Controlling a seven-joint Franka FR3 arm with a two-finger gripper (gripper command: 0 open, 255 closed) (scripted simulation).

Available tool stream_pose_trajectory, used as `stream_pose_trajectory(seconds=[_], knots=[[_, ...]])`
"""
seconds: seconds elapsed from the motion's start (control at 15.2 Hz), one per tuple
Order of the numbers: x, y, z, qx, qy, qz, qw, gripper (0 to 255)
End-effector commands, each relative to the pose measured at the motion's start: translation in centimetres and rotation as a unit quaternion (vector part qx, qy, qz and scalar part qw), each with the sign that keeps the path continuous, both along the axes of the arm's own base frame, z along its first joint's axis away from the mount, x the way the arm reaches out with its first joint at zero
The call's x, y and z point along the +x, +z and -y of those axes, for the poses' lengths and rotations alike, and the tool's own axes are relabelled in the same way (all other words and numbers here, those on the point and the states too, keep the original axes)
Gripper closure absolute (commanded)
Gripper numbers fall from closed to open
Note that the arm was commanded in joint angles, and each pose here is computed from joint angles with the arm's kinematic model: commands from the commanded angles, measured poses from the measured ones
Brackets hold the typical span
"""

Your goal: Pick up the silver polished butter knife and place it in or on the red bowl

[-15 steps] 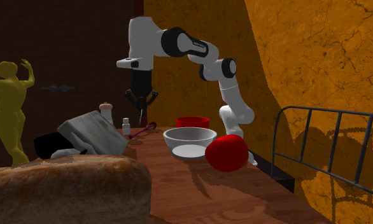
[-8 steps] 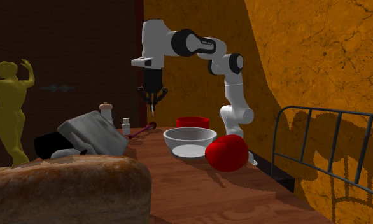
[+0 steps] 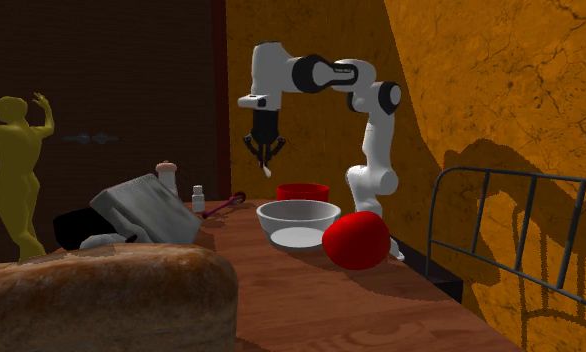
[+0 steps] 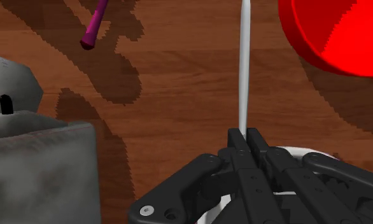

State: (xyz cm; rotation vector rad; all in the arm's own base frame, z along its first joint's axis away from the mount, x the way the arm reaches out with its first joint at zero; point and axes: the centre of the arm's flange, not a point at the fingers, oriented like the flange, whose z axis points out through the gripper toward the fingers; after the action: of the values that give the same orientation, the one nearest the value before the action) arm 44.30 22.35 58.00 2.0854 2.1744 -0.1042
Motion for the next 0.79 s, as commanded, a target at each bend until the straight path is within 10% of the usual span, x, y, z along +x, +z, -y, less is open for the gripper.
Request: stream_pose_trajectory(seconds=[0.0, 0.73], knots=[[-1.9, 0.0, 2.0, 0.000, 0.000, 0.000, 1.0000, 255], [-11.6, 0.6, 12.8, 0.000, 0.000, 0.000, 1.0000, 255]])
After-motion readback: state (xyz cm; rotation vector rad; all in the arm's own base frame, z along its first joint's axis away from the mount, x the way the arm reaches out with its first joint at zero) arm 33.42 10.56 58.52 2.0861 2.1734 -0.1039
